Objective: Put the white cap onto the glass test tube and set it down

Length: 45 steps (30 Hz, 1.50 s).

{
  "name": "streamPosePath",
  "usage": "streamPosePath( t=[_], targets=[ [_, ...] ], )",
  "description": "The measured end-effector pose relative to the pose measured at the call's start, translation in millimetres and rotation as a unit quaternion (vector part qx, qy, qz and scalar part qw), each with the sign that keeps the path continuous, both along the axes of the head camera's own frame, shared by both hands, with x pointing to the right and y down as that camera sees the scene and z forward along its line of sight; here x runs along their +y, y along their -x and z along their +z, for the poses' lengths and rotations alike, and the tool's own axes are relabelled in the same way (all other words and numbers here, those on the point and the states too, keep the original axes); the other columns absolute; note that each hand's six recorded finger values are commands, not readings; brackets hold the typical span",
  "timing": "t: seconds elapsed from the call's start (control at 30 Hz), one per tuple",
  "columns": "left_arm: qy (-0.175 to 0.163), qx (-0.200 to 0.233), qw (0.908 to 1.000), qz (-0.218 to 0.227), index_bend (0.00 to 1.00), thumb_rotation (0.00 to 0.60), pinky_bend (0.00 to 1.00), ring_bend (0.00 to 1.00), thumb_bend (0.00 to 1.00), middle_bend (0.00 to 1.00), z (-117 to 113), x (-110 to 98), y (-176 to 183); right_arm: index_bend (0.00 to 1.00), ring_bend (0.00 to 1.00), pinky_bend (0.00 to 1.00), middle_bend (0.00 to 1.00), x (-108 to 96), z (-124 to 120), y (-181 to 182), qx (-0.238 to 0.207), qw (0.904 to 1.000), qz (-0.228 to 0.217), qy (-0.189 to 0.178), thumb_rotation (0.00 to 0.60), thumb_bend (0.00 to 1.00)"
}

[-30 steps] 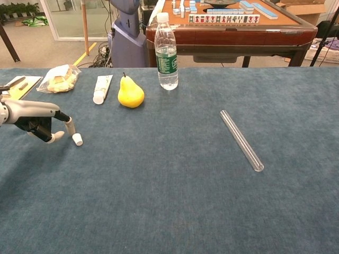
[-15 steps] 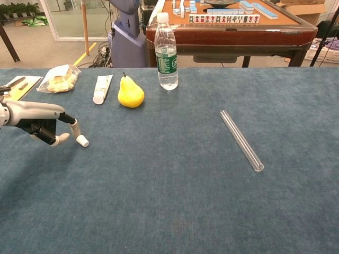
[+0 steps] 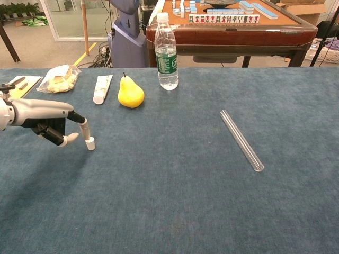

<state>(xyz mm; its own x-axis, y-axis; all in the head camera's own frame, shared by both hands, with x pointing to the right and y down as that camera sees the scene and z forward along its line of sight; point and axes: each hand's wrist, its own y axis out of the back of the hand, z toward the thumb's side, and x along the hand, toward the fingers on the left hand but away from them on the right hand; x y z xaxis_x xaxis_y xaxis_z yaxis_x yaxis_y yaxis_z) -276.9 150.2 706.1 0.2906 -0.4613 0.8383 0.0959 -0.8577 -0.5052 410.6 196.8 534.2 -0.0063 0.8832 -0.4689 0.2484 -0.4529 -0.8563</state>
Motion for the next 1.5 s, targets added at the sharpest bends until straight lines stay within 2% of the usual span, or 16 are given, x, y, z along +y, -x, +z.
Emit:
streamPosePath(
  t=[0.23,0.33,0.4,0.47,0.53,0.63,0.7,1.1,1.5],
  targets=[
    [-0.017,0.000,0.9999,0.000,0.29,0.363,1.00,1.00,0.55,1.00,-7.3,-2.8,-0.4,0.29,0.17,0.12,0.25,-0.1,-0.5,0.6,-0.003,1.0000,-0.001,-0.001,0.600,0.33],
    [-0.027,0.003,0.9996,-0.004,0.29,0.388,1.00,1.00,0.55,0.99,-12.3,-4.7,0.1,0.29,0.17,0.12,0.25,-0.4,-1.1,1.6,-0.003,1.0000,-0.003,-0.001,0.600,0.33],
    [-0.035,0.006,0.9994,-0.005,0.29,0.449,1.00,1.00,0.55,0.99,-15.2,-6.1,0.7,0.29,0.17,0.12,0.25,-0.5,-1.4,2.0,-0.003,1.0000,-0.004,-0.002,0.600,0.33],
    [-0.039,0.009,0.9992,-0.005,0.29,0.560,1.00,1.00,0.54,0.98,-17.1,-6.6,0.8,0.29,0.17,0.12,0.25,-0.2,-1.6,2.1,-0.003,1.0000,-0.004,-0.002,0.600,0.33],
    [-0.045,0.014,0.9989,-0.004,0.30,0.600,1.00,1.00,0.44,0.97,-18.1,-7.4,1.0,0.29,0.17,0.12,0.25,-0.1,-1.9,2.1,-0.003,1.0000,-0.004,-0.002,0.600,0.33],
    [-0.052,0.017,0.9985,-0.006,0.33,0.600,1.00,1.00,0.31,0.97,-15.7,-10.1,3.8,0.29,0.17,0.12,0.25,0.1,-2.0,2.5,-0.003,1.0000,-0.004,-0.002,0.600,0.33],
    [-0.054,0.018,0.9983,-0.009,0.35,0.600,1.00,1.00,0.28,0.97,-11.7,-11.5,5.4,0.29,0.17,0.12,0.25,0.4,-2.1,2.6,-0.004,1.0000,-0.004,-0.002,0.600,0.33],
    [-0.052,0.014,0.9984,-0.018,0.40,0.600,1.00,1.00,0.27,0.98,11.6,-15.9,-2.1,0.29,0.17,0.12,0.26,2.7,-1.7,-0.4,-0.002,1.0000,0.000,0.000,0.600,0.33],
    [-0.053,0.006,0.9985,-0.011,0.43,0.600,1.00,1.00,0.27,0.99,21.7,-16.1,-11.1,0.29,0.17,0.12,0.26,4.3,-0.8,-3.2,-0.004,1.0000,0.004,0.002,0.600,0.33]
  ],
)
